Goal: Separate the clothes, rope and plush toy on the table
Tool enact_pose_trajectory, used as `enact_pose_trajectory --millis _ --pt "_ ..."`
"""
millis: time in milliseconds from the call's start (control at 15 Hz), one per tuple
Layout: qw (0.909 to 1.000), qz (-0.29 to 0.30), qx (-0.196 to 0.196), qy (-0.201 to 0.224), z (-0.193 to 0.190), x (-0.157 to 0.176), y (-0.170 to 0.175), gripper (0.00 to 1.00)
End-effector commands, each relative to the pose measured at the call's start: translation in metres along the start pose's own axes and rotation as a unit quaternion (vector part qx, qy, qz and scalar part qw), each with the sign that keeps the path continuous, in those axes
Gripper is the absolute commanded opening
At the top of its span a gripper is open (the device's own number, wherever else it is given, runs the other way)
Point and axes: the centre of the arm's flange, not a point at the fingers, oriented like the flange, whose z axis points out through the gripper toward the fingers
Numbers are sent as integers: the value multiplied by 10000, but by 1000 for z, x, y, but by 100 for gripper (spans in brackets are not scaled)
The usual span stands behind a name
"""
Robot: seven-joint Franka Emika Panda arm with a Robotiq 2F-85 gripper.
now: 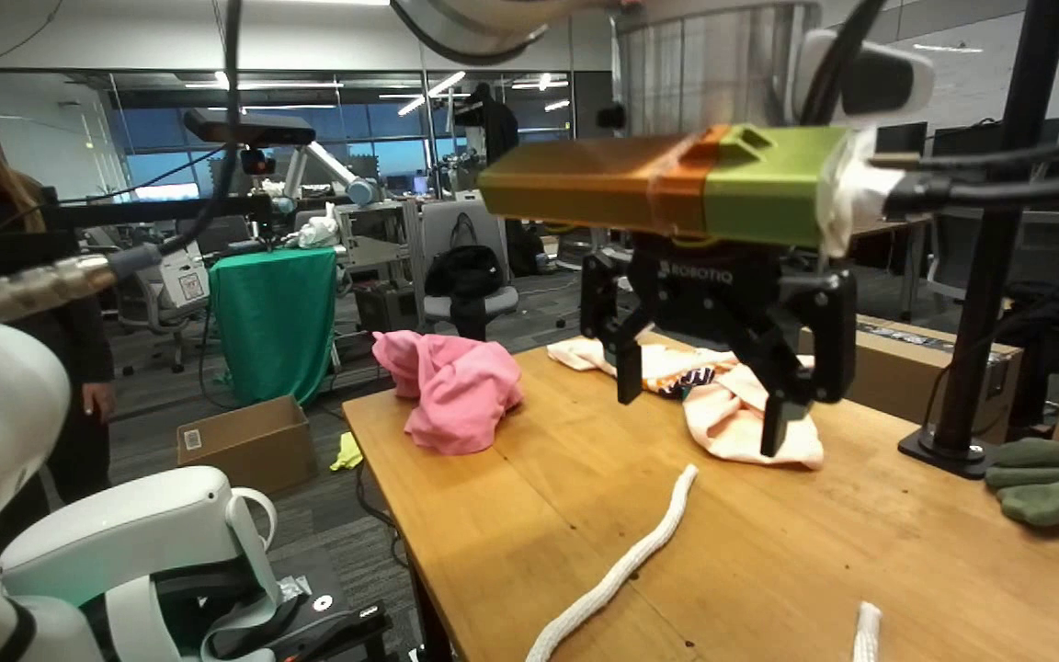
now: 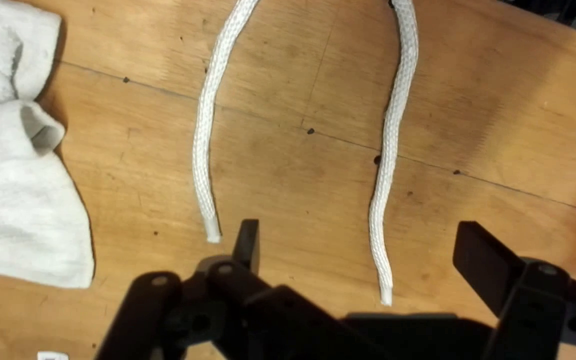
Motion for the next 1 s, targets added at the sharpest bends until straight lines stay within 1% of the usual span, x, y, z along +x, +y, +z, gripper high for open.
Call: enact_pose_trajectory --millis 0,133,267,400,533,667,800,867,933 --pt "9956 -336 -238 844 -37 -43 -30 100" --pt "9909 -307 -328 1271 -45 -54 -41 100" --pt "9846 -199 -377 1695 -50 -58 -51 100" --pt "9771 39 -390 2093 -49 -54 -58 100" --pt "9675 303 -394 2478 -50 -49 -59 100" --pt "9558 627 -393 2846 -55 -42 -54 100" --pt "9412 949 -411 3216 -54 -46 -42 100" --pt "9557 686 -423 2832 -71 -38 -42 100" --pt "9513 792 -432 2947 -72 -38 -37 100"
